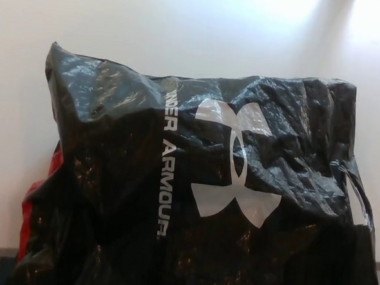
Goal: A plastic bag is kept in the middle of the desk and the robot uses both its hands to grab the bag from the left and right and brings its hands close together to compress the bag
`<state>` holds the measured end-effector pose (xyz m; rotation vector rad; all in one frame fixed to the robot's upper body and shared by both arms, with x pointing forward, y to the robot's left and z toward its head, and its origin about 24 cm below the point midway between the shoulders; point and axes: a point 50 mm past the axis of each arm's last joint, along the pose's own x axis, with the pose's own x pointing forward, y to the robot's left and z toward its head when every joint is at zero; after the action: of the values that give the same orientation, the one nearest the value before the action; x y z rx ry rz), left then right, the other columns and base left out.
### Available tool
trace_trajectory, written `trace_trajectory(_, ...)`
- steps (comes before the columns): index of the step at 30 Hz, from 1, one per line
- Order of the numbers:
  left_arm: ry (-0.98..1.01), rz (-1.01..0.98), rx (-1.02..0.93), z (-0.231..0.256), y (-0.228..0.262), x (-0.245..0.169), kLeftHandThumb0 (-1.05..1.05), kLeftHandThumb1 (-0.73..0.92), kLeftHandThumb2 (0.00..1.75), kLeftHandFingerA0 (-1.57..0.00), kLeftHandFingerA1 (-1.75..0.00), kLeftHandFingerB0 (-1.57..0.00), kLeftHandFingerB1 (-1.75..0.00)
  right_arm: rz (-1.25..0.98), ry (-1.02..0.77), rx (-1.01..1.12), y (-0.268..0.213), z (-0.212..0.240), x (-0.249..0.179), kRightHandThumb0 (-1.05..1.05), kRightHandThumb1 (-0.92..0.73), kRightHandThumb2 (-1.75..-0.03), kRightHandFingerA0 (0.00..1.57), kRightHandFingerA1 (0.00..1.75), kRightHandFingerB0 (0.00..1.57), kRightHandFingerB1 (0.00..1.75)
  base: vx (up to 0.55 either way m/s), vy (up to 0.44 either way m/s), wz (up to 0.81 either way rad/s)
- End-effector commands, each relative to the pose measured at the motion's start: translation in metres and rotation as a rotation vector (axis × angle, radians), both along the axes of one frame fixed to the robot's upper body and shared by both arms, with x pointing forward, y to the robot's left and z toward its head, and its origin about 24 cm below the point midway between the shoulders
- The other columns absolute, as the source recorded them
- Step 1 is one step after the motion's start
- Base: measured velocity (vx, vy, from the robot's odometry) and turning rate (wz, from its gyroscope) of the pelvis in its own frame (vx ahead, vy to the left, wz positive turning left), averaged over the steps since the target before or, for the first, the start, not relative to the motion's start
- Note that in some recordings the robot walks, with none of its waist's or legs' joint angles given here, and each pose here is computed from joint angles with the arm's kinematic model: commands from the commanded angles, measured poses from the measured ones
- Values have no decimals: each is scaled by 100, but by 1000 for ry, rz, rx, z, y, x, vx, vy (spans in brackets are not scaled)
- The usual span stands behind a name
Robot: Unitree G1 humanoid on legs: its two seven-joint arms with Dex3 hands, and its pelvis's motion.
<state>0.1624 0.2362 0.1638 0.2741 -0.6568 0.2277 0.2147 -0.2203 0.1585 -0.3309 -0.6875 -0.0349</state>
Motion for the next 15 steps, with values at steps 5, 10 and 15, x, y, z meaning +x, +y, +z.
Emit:
trace_trajectory(5, -189, 2, 39, -17, -3, -68, -34, 56, 113, -3, -51, 0, -48, -97, -271, -227, -9, -8, -88, -89, -92, -71, 0, 21, 0, 17, 0, 0, 0)
trace_trajectory(10, 71, 40, 10, -66, 2, -94, -35, 54, 113, -1, -50, 0, -48, 17, 74, -261, -15, -63, -118, -90, -65, -105, 0, 12, 0, 9, 0, 0, 0)
trace_trajectory(15, 243, 12, -16, -94, 4, -110, -77, 92, 77, -12, -36, -13, -28, 11, 259, -216, -18, -105, -136, -91, -58, -94, 0, 18, 0, 13, 0, 0, 0)
